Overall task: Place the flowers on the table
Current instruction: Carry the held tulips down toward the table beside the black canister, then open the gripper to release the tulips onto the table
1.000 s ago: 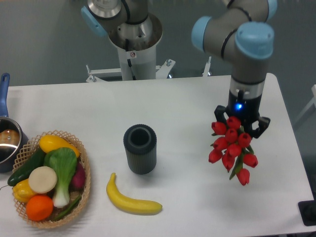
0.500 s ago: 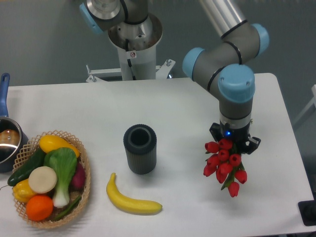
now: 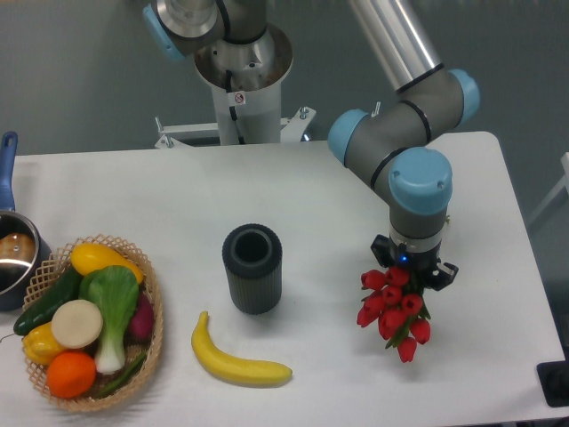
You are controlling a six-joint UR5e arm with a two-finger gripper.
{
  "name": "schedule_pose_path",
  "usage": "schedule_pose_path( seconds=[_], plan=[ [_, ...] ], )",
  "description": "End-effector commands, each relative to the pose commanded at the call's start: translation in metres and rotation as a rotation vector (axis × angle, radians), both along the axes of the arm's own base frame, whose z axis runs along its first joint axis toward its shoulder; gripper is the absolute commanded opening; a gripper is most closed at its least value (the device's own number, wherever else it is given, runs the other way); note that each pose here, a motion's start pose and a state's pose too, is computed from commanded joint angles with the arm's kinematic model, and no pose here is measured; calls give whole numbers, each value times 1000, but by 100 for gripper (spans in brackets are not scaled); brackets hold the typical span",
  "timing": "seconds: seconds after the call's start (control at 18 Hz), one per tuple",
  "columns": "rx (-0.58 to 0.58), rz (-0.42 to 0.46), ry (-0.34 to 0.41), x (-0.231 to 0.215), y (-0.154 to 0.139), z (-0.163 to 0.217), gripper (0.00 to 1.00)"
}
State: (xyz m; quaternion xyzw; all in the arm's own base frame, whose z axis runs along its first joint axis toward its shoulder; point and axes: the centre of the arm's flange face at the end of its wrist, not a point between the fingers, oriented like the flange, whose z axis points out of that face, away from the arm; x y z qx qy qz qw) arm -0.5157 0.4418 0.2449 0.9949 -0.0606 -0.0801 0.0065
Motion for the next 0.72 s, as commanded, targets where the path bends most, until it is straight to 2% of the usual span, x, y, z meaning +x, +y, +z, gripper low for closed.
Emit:
schedule_pose_path(
  seconds=[0.33, 0.39, 0.44, 0.5, 0.61, 0.72],
  plan=[
    [-2, -17, -6, 3, 9, -16, 51],
    [2, -20, 2, 3, 9, -11, 62],
    [6, -19, 8, 2, 9, -8, 78],
    [11, -18, 21, 2, 9, 0, 86],
    [34, -10, 46, 2, 6, 22, 99],
    [46, -3, 62, 5, 1, 38, 100]
  ],
)
